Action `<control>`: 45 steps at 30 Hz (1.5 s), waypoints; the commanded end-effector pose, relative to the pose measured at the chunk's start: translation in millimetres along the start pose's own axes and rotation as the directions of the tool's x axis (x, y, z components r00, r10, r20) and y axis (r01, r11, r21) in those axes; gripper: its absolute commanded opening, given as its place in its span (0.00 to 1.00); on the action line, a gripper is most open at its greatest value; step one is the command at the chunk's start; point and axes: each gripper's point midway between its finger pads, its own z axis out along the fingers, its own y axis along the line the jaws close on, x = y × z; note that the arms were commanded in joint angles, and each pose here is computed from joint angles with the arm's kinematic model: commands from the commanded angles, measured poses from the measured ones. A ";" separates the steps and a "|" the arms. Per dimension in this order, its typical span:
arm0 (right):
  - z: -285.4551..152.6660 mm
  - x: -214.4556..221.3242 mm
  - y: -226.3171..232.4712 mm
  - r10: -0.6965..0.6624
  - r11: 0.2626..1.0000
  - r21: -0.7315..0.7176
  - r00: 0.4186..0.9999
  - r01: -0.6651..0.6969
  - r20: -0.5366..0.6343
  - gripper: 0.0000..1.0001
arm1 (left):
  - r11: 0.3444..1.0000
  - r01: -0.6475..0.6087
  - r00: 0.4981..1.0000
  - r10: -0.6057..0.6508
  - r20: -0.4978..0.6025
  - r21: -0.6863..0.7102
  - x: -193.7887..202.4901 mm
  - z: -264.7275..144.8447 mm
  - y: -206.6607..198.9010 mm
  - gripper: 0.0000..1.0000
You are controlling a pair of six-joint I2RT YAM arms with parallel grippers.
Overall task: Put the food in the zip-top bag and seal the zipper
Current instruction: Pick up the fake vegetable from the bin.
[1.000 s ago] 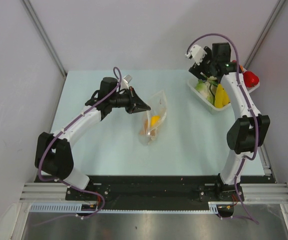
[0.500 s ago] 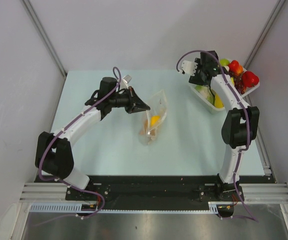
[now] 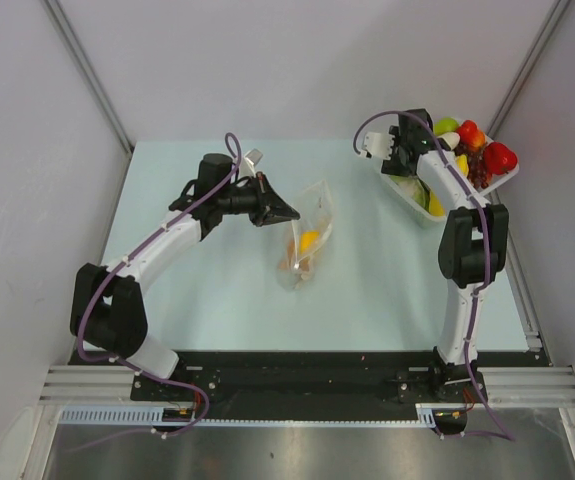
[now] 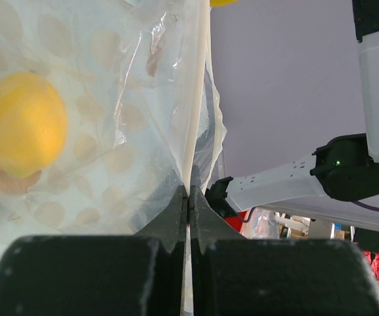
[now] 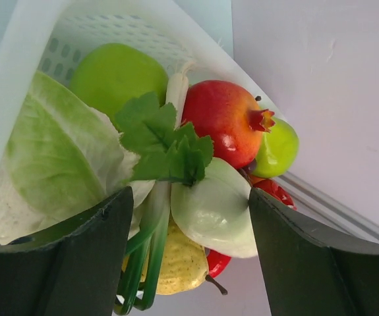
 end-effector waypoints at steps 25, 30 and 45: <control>-52.1 -33.0 -55.7 0.006 0.984 0.176 0.991 -0.029 0.133 0.41 | 0.999 -0.041 0.999 0.041 0.009 0.030 -7.1 -2.4 -9.3 0.00; -94.8 -62.3 -71.9 0.074 0.973 0.191 0.962 -0.127 0.263 0.40 | 0.999 -0.042 0.999 0.042 0.007 0.033 -6.6 -3.1 -9.4 0.00; -294.6 -158.8 -67.2 0.552 0.816 -0.340 0.455 -0.468 0.698 0.39 | 0.997 -0.055 0.998 0.055 0.010 0.045 -5.6 -3.0 -9.4 0.00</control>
